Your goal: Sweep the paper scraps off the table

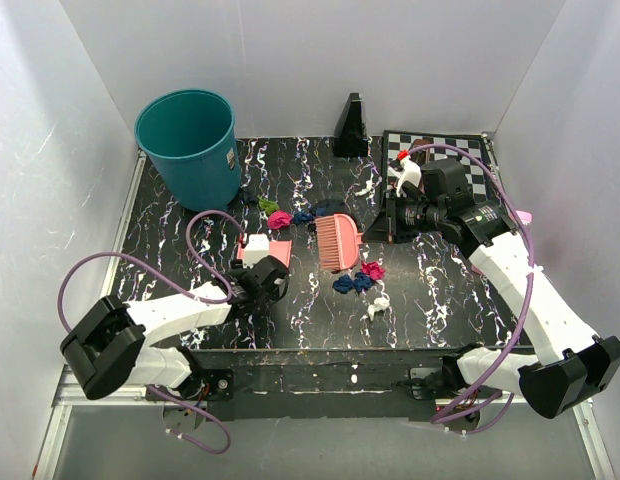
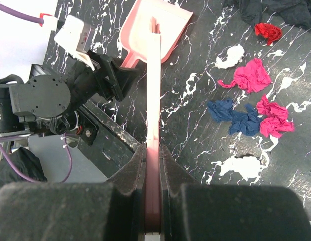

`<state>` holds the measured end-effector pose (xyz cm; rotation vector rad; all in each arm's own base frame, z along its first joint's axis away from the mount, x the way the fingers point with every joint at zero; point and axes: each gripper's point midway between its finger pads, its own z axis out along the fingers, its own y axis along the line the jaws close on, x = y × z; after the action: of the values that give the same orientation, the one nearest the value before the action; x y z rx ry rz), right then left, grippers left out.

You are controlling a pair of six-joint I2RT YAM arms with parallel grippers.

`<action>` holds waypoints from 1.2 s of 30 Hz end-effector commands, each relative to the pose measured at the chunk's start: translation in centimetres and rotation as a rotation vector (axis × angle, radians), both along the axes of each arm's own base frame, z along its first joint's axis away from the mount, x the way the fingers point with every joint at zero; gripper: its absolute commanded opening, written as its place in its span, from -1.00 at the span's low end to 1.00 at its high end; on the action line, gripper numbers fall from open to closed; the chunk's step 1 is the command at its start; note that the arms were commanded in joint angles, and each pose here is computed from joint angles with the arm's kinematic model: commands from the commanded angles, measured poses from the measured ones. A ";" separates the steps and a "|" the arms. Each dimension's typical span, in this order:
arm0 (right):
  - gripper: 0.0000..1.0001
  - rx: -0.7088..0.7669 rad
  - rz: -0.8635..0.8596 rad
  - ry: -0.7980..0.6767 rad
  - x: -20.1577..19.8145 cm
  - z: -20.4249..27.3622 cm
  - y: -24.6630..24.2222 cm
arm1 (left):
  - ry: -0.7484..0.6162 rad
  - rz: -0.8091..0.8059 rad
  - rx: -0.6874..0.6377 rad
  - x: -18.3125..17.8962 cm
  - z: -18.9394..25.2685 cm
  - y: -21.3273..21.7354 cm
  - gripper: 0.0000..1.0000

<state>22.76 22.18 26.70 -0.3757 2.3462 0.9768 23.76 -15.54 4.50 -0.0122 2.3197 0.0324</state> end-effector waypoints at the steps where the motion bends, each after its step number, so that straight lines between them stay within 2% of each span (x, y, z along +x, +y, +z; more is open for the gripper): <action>1: -0.97 0.034 0.033 -0.053 -0.2 1.4 0.2 | -0.043 0.025 0.004 1.0 1.1 -0.3 0.07; 3: -0.97 0.033 0.037 -0.055 -0.2 1.4 0.2 | -0.045 0.024 0.002 1.1 1.2 -0.4 -0.08; 8: -0.97 0.032 0.035 -0.050 -0.1 1.3 0.1 | -0.039 0.025 0.006 1.0 1.1 -0.4 -0.17; 13: -0.97 0.034 0.035 -0.050 -0.1 1.2 0.1 | -0.036 0.021 0.011 1.1 1.8 -0.5 -0.75; 14: -0.97 0.032 0.032 -0.051 0.0 1.2 0.1 | -0.032 0.016 0.007 1.1 2.0 -0.6 -0.81; 20: -0.97 0.053 -0.023 -0.040 1.6 0.8 0.6 | -0.043 0.042 -0.035 0.5 6.7 -0.1 -0.83; 28: -0.97 0.208 -0.172 0.081 6.9 0.7 4.6 | -0.203 0.164 -0.001 -0.4 17.1 5.5 -0.82; 36: -0.97 0.205 -0.235 0.215 12.7 -1.3 11.9 | -0.326 0.271 -0.072 -1.3 20.5 8.9 -0.87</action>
<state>32.41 30.27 22.44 0.0100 2.4837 1.0840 22.96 -9.33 24.07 -0.2818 2.0328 -0.0063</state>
